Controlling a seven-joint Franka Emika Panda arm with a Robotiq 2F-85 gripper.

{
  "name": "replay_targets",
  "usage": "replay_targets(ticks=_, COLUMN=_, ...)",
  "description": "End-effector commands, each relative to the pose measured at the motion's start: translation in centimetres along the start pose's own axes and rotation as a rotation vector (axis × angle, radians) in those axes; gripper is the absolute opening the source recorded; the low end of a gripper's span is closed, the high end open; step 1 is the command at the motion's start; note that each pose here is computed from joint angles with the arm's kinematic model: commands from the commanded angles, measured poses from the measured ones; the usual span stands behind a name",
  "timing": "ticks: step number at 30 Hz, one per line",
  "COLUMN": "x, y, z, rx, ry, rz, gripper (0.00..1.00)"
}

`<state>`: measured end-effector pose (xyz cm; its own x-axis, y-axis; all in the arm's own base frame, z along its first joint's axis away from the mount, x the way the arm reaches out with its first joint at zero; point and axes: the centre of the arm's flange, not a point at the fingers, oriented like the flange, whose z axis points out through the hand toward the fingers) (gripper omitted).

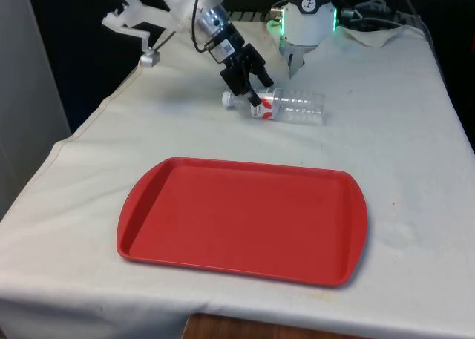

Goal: Place the bottle upright on the tray.

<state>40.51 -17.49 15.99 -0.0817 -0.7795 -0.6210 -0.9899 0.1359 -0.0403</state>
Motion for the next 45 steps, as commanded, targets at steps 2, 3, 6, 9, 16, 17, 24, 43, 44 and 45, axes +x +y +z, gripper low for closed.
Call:
replay_targets(ticks=2, x=0.4, y=-0.1, z=0.1, rx=0.008, ry=-0.027, rz=-0.005, gripper=1.00)
replay_targets(ticks=3, x=0.5, y=-0.1, z=0.2, rx=0.010, ry=-0.034, rz=-0.003, gripper=1.00)
replay_targets(ticks=6, x=0.8, y=0.1, z=0.6, rx=0.001, ry=-0.043, rz=-0.002, gripper=1.00)
replay_targets(ticks=9, x=1.0, y=0.0, z=0.9, rx=0.012, ry=-0.062, rz=-0.002, gripper=1.00)
replay_targets(ticks=16, x=1.0, y=0.0, z=0.9, rx=0.009, ry=-0.067, rz=-0.001, gripper=0.98)
replay_targets(ticks=17, x=1.0, y=0.0, z=0.9, rx=0.009, ry=-0.068, rz=-0.001, gripper=0.90)
replay_targets(ticks=24, x=1.0, y=0.0, z=0.9, rx=0.005, ry=-0.068, rz=-0.001, gripper=0.41)
replay_targets(ticks=43, x=0.2, y=-0.2, z=0.2, rx=0.000, ry=-0.056, rz=-0.009, gripper=0.14)
replay_targets(ticks=44, x=-0.2, y=-0.3, z=-0.1, rx=-0.001, ry=-0.053, rz=-0.010, gripper=0.14)
replay_targets(ticks=45, x=-0.2, y=-0.3, z=-0.1, rx=-0.001, ry=-0.053, rz=-0.010, gripper=0.14)
